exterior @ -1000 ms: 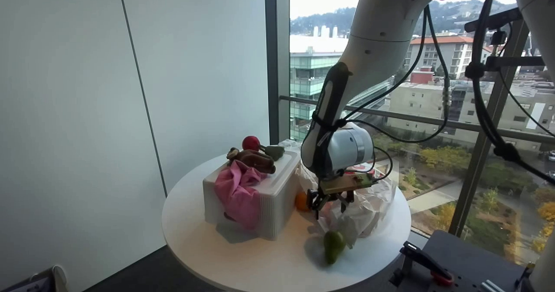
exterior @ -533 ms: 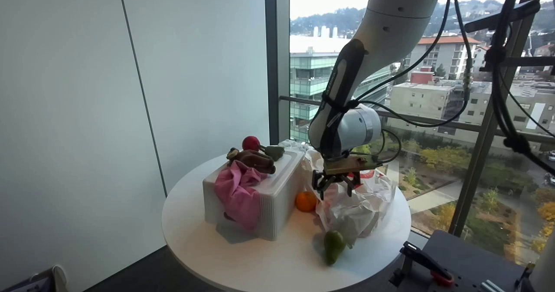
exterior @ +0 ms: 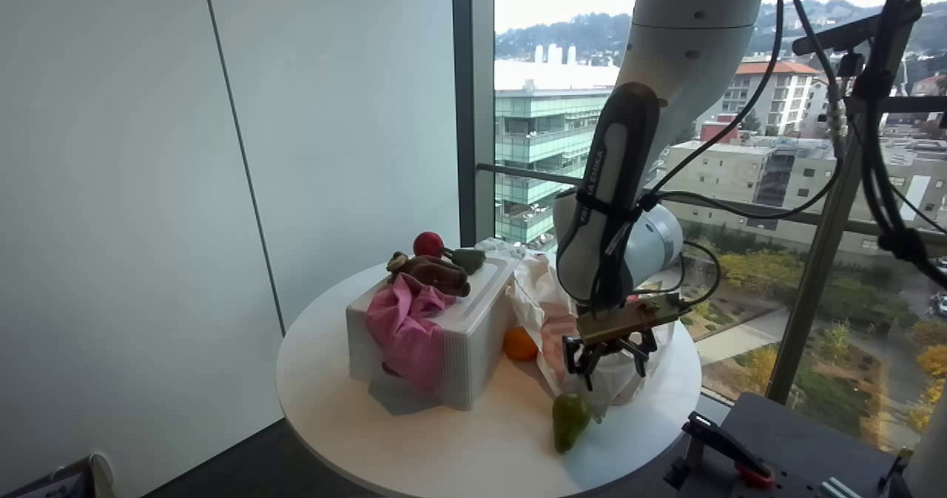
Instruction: Empty the objects from the plastic and put it on the basket
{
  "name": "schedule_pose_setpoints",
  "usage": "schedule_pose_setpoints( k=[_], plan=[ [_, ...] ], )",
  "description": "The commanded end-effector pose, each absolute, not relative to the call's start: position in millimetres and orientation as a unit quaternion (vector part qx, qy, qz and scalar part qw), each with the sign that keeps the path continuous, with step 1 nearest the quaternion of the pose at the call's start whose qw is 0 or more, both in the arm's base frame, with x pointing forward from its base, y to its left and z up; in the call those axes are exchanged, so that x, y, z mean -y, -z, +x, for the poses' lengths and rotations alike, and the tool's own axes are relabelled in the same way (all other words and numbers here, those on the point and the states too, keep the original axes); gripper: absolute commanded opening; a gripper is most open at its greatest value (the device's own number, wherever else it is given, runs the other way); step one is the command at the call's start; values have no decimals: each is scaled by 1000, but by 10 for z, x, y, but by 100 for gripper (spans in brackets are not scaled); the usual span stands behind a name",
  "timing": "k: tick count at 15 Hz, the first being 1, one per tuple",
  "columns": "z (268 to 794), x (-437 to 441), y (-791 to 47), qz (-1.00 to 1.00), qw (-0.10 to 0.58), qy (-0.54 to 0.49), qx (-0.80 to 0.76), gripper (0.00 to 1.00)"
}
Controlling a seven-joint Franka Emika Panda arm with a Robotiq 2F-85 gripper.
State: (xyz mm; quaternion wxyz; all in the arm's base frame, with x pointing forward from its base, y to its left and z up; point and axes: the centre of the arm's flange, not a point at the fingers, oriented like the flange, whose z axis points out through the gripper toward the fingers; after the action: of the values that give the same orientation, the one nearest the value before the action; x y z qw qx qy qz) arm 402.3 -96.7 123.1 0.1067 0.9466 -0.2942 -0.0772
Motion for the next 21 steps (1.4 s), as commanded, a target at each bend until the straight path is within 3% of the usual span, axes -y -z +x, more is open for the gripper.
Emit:
schedule_pose_setpoints(
  k=[1,6,11,16,21],
  plan=[
    [3729,660,-1328,946,95,71,301,100],
    [3647,344,-1270,949,57,74,300,100],
    [3825,101,-1179,945,6,13,326,100],
    [3944,118,-1061,940,9,-77,331,100],
    [3926,176,-834,936,19,-101,337,100]
  ],
)
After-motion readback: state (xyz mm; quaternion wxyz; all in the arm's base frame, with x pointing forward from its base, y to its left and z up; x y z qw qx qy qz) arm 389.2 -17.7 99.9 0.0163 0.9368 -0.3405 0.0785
